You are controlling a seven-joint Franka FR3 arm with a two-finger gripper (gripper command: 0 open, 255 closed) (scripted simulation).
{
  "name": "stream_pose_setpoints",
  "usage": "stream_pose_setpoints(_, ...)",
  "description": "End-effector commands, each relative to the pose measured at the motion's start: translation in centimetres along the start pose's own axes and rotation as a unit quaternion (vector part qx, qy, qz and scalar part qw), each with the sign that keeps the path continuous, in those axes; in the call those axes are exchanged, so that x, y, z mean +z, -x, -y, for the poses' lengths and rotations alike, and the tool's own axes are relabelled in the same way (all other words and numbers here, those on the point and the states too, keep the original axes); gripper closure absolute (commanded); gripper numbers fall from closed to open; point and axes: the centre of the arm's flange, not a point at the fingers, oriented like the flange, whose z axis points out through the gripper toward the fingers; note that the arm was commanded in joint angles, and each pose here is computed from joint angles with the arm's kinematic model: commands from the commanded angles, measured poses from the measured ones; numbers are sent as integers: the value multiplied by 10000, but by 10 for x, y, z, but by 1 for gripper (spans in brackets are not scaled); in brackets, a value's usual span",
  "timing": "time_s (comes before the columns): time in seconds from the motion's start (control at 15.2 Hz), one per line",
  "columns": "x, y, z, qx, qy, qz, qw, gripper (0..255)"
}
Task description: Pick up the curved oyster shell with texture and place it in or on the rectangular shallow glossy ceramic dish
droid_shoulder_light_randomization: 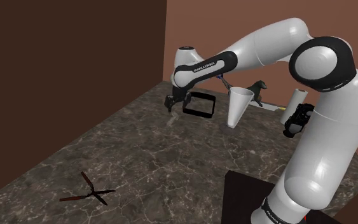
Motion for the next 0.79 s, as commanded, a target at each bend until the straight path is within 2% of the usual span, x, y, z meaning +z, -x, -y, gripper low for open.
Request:
stream_pose_setpoints(0.0,10,0,2,3,7,-3,10000,0)
stream_pose_setpoints(0.07,19,0,2,3,7,-3,10000,0)
stream_pose_setpoints(0.59,19,0,2,3,7,-3,10000,0)
stream_pose_setpoints(0.66,19,0,2,3,7,-3,10000,255)
stream_pose_setpoints(0.73,19,0,2,3,7,-3,10000,255)
